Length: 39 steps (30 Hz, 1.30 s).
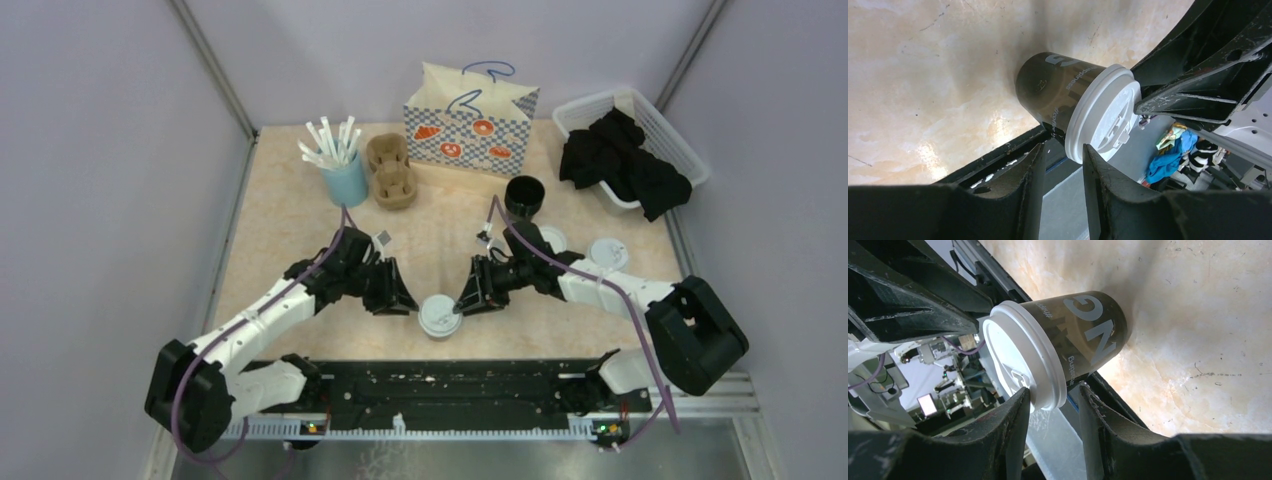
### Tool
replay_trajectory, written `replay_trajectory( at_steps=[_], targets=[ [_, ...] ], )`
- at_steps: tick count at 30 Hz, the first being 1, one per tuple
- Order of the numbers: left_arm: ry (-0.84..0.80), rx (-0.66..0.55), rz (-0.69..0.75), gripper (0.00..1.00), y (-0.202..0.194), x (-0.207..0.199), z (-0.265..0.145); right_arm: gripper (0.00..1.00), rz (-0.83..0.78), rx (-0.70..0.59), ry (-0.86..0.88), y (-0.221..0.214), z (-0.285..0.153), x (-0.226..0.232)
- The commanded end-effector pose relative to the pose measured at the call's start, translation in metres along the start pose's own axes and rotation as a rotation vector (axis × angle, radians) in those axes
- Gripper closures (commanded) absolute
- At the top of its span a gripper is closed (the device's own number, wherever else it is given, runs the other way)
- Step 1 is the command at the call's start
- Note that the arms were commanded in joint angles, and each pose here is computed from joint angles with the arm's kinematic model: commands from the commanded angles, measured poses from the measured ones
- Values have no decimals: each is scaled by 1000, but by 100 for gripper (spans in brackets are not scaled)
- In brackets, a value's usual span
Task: Pack the takeout coffee
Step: Close the cup lid on the coffee cup.
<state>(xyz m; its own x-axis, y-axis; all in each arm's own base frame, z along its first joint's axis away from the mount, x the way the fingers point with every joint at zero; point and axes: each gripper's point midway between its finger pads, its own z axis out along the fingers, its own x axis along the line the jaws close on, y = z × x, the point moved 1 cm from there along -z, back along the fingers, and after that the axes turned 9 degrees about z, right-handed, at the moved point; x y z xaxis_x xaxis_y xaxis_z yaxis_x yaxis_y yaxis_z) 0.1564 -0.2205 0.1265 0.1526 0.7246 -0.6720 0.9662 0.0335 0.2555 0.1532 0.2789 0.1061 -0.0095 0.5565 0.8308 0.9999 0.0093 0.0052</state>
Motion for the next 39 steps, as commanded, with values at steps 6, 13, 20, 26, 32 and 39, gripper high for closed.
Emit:
replay_trajectory(
  at_steps=[6, 13, 20, 26, 32, 39],
  targets=[
    [-38, 36, 23, 58, -2, 0, 9, 60, -50, -20, 19, 8, -1, 11],
    [-1, 68, 13, 56, -7, 11, 15, 60, -48, -17, 18, 8, 0, 10],
    [109, 120, -16, 60, -19, 36, 21, 61, -18, -34, -8, 9, 2, 2],
    [180, 157, -29, 62, -38, 61, 24, 61, 25, -52, -44, 2, 6, -21],
    [267, 202, -60, 64, -60, 86, 27, 61, 72, -58, -94, -6, 11, -48],
    [174, 143, 8, 56, -37, 58, 24, 61, 33, -81, -73, 5, 2, -22]
  ],
)
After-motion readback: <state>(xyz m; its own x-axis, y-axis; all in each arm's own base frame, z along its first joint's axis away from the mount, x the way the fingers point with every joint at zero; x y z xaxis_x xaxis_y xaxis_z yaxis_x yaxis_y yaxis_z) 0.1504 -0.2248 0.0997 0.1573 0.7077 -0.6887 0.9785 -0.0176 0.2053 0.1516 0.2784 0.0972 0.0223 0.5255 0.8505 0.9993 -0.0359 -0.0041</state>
